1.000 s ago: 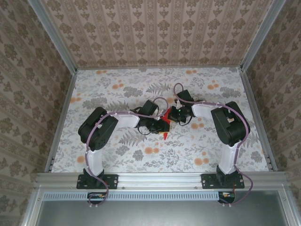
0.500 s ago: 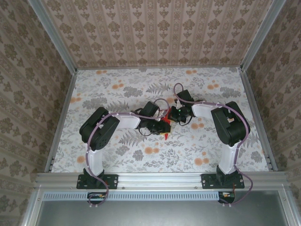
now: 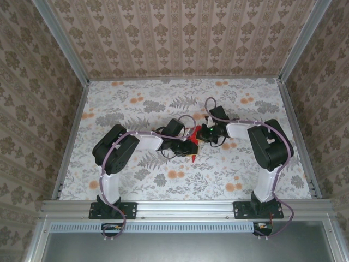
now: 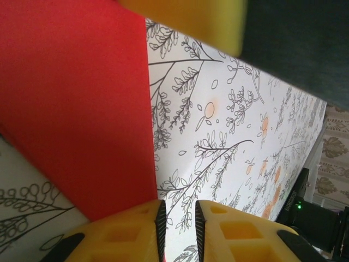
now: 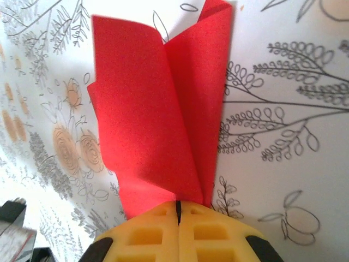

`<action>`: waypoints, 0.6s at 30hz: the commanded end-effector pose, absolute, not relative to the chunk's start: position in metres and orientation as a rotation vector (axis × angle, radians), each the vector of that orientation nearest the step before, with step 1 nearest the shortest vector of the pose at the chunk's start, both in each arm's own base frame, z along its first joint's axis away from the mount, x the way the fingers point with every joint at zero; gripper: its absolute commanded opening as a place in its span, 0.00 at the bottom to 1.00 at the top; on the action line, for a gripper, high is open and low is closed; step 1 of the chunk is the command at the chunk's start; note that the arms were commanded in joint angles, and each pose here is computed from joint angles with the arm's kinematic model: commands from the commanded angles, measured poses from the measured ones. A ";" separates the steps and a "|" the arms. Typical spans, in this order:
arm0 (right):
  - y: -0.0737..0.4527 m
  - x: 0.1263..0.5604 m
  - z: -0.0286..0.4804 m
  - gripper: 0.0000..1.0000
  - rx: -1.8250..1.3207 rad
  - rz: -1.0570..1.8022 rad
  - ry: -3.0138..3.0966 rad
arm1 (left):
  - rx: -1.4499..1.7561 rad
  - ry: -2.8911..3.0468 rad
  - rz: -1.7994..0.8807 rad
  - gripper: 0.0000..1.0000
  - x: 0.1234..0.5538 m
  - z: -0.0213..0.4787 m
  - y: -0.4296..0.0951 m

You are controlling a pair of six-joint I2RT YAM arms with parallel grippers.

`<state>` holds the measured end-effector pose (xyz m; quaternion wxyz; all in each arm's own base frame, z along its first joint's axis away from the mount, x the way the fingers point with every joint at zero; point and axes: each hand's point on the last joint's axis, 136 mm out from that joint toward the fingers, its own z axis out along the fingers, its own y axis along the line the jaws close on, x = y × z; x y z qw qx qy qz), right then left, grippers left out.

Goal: Fold a paper plane with a square sheet of paper (fold left side to right side)
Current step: Fold the wing for the fifth time at the center of the table.

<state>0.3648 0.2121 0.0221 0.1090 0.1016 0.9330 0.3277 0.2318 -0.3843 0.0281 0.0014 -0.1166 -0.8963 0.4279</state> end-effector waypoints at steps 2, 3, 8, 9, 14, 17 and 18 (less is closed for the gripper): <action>0.221 0.367 0.057 0.03 0.205 1.096 2.623 | -0.297 -2.824 1.138 0.23 0.208 -0.005 -0.363; 0.222 0.366 0.060 0.02 0.197 1.112 2.613 | -0.296 -2.825 1.133 0.23 0.208 -0.006 -0.363; 0.227 0.356 0.057 0.02 0.175 1.149 2.618 | -0.298 -2.828 1.125 0.22 0.207 -0.008 -0.361; 0.230 0.356 0.056 0.02 0.167 1.157 2.621 | -0.298 -2.828 1.123 0.22 0.208 -0.008 -0.361; 0.237 0.358 0.043 0.02 0.168 1.133 2.662 | -0.304 -2.835 1.122 0.22 0.209 -0.006 -0.362; 0.235 0.361 0.038 0.02 0.168 1.089 2.682 | -0.305 -2.832 1.117 0.22 0.208 -0.006 -0.361; 0.234 0.362 0.036 0.02 0.165 1.073 2.688 | -0.310 -2.834 1.118 0.22 0.208 -0.006 -0.362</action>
